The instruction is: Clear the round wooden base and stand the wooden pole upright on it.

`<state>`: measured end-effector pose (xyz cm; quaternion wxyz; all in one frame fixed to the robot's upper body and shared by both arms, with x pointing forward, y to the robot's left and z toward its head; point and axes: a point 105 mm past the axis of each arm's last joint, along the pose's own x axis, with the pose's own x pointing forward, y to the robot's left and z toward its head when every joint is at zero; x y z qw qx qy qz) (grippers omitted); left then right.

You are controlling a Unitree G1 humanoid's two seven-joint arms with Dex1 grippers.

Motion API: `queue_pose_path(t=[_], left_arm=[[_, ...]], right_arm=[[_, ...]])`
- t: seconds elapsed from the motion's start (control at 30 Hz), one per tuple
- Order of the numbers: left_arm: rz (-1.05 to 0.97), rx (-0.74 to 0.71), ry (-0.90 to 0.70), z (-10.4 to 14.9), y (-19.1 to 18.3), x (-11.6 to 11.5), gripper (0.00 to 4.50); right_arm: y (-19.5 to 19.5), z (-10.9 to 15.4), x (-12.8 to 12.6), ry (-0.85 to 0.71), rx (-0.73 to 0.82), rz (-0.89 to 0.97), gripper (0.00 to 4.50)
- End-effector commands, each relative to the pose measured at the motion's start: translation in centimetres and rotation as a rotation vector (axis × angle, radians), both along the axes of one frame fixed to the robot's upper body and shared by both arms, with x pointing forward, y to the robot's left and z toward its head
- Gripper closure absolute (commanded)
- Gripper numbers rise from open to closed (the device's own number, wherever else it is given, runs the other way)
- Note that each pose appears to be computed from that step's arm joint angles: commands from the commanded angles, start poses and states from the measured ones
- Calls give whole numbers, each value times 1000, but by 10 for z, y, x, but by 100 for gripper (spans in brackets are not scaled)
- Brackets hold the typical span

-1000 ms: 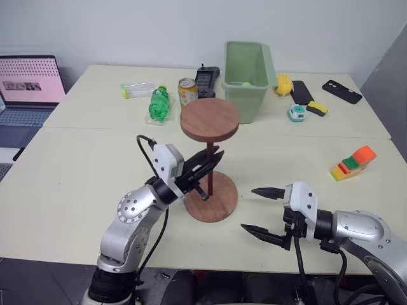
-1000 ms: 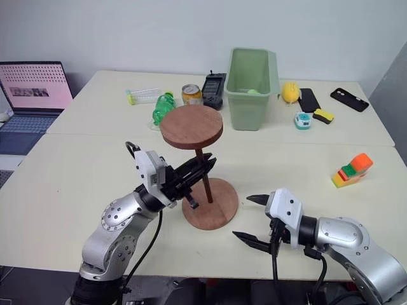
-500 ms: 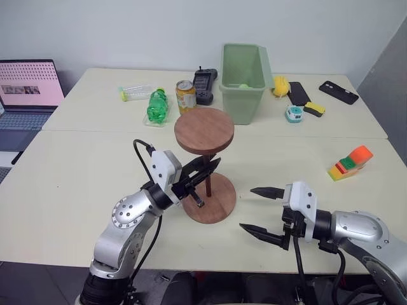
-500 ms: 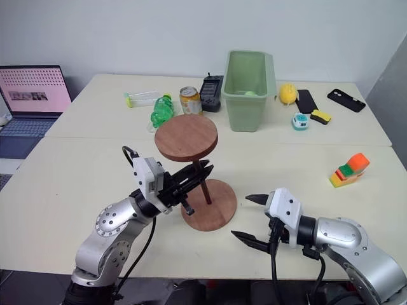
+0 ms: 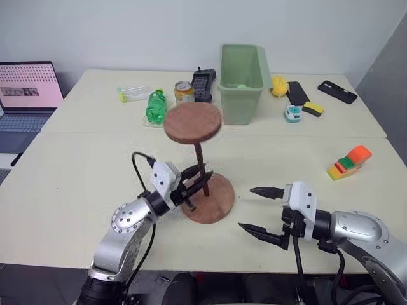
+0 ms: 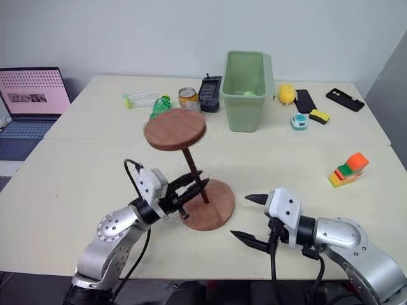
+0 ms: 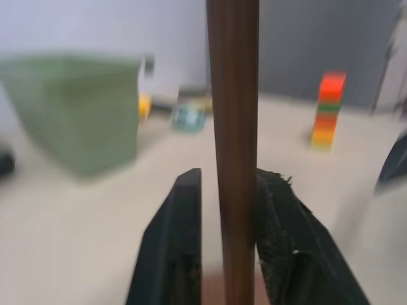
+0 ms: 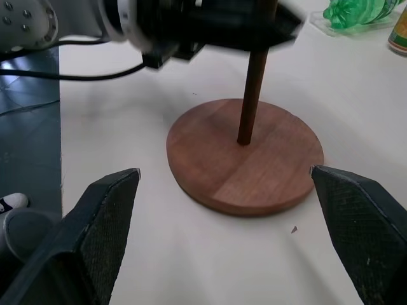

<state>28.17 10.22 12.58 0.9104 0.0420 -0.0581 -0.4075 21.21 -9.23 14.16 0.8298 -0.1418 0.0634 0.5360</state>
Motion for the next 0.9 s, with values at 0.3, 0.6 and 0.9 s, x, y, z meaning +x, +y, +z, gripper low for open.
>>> queue_pose_path(t=[0.3, 0.6, 0.9], left_arm=[[-105, 63, -118, 21, -10, -9, 226], [-196, 304, -139, 43, 15, -1, 226], [-423, 326, 69, 50, 23, -49, 226]], right_arm=[[3, 8, -4, -43, 7, 17, 0], [-4, 6, -1, -37, 0, 6, 0], [-26, 5, 18, -44, -37, -19, 0]])
